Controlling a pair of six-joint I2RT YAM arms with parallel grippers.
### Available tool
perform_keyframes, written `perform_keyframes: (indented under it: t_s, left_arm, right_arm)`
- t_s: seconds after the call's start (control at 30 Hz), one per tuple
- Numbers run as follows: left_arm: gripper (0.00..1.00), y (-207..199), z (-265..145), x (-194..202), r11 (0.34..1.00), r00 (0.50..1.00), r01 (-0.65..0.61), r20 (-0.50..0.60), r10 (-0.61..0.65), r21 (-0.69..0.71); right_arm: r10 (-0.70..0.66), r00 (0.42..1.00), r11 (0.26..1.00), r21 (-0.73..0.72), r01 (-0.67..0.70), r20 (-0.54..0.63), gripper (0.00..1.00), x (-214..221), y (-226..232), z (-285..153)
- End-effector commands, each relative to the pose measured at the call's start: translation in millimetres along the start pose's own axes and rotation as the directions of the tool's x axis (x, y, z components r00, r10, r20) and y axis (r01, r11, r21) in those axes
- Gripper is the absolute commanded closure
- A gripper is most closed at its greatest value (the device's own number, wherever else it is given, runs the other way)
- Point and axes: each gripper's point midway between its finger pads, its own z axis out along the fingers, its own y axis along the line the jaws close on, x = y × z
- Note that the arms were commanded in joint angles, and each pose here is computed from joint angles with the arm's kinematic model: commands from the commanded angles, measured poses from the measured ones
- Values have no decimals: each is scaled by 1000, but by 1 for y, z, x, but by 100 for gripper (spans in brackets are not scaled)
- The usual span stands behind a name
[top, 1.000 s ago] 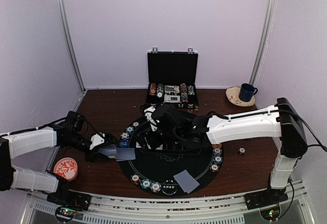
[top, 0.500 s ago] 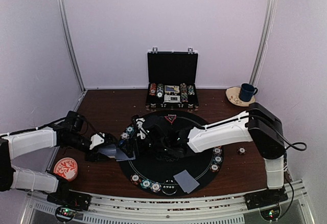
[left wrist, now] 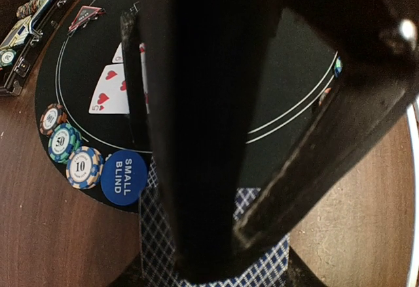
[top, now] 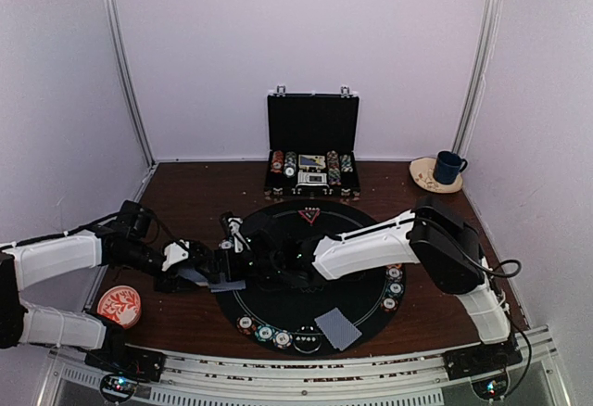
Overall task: Distribute texas hold em gaming equipment
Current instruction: Pick up the poker card from the face-down deck piles.
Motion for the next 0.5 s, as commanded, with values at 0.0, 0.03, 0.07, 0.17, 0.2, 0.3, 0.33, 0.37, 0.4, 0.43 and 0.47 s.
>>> perform_keyframes:
  t_s: [0.0,0.03,0.07,0.17,0.2,0.3,0.33,0.37,0.4,0.43,0.47]
  left_arm:
    - [89,1,-3,-8,1000,999,-23,37,23,-5]
    - [89,0,-3,-7,1000,999,-21,35,21,-2]
    - [89,0,-3,-7,1000,999,-22,36,22,-2]
    - [89,0,-3,-7,1000,999,-20,35,20,-2]
    - [89,0,-3,-7,1000,999,-21,36,21,-1]
    - [89,0,-2,-7,1000,999,-19,34,19,2]
    - [89,0,-2,-7,1000,999,-19,35,19,3]
    - [89,0,-2,-7,1000,999,-17,34,17,3]
    - [89,0,-2,-6,1000,999,-16,32,16,4]
    - [89,0,-2,-6,1000,999,-16,33,16,3]
    - [89,0,-2,-7,1000,999,-18,34,18,2]
  right_arm:
    - [26,1000,999,-30,-26,1,3,-1,2,14]
    - [28,1000,999,-32,-28,1,3,-1,2,16]
    - [28,1000,999,-35,-28,-4,3,1,2,19]
    - [28,1000,1000,-13,-28,-8,4,3,-4,23]
    - [28,1000,1000,7,-27,-12,4,4,-8,24]
    - [22,1000,999,42,-21,-16,7,7,-16,25]
    - [20,1000,998,55,-20,-15,8,7,-19,24]
    - [19,1000,998,68,-18,-14,9,6,-21,23]
    - [19,1000,997,79,-17,-15,11,7,-23,22]
    - [20,1000,996,91,-19,-15,13,7,-26,21]
    - [20,1000,995,101,-19,-14,16,7,-29,19]
